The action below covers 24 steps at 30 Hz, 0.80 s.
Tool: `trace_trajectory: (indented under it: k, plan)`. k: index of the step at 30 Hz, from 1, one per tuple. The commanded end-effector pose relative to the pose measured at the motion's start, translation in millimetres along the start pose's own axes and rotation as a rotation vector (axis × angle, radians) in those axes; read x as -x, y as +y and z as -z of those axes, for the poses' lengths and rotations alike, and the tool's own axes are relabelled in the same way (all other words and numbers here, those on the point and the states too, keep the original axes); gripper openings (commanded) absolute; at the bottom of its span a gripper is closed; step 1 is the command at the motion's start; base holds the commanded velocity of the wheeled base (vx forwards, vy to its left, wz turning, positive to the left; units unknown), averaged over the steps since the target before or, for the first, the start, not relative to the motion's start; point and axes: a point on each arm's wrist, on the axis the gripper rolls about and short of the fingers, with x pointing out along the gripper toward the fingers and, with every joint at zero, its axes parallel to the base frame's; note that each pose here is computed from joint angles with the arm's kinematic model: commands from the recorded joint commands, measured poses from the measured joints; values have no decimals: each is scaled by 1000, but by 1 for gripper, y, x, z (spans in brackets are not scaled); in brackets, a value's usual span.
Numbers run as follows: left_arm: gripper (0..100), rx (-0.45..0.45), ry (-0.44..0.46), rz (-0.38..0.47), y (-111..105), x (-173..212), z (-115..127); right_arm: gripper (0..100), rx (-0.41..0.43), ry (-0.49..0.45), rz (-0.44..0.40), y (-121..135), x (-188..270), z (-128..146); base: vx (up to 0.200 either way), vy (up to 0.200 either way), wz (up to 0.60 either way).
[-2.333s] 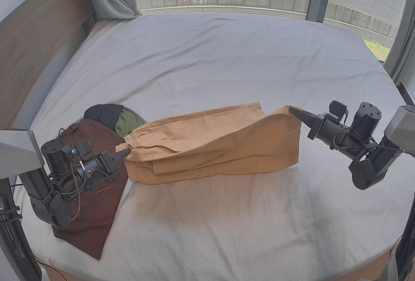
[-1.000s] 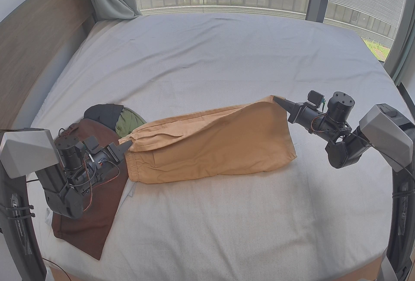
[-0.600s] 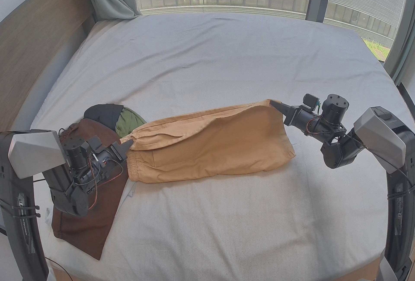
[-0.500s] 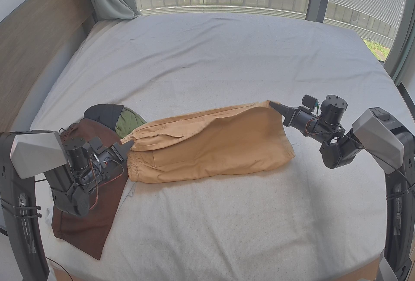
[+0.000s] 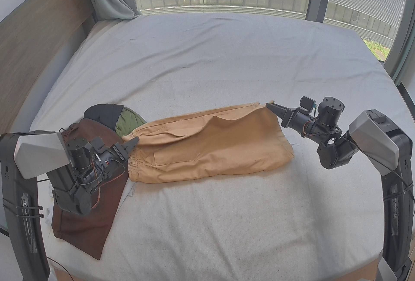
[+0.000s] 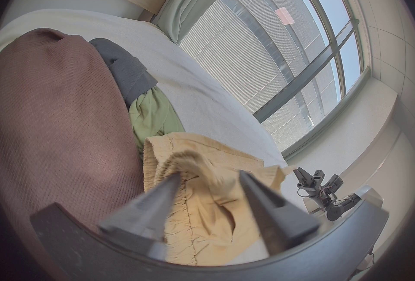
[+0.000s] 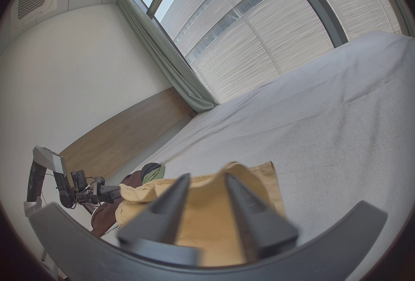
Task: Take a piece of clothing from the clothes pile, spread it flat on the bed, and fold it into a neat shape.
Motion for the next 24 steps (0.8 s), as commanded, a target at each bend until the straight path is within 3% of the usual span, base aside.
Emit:
trace_trajectory:
  k: [1,12,24]
  plan:
    - [100,5,-34,9,-1,-3,-9,100,-1,-2,9,-2,-2,3,0,0,0]
    - [100,29,-70,16,-13,1,-18,100,-15,21,7,5,2,9,0,0,0]
    - [100,21,-91,52,-32,14,-32,100,-36,38,25,49,25,8,0,0,0]
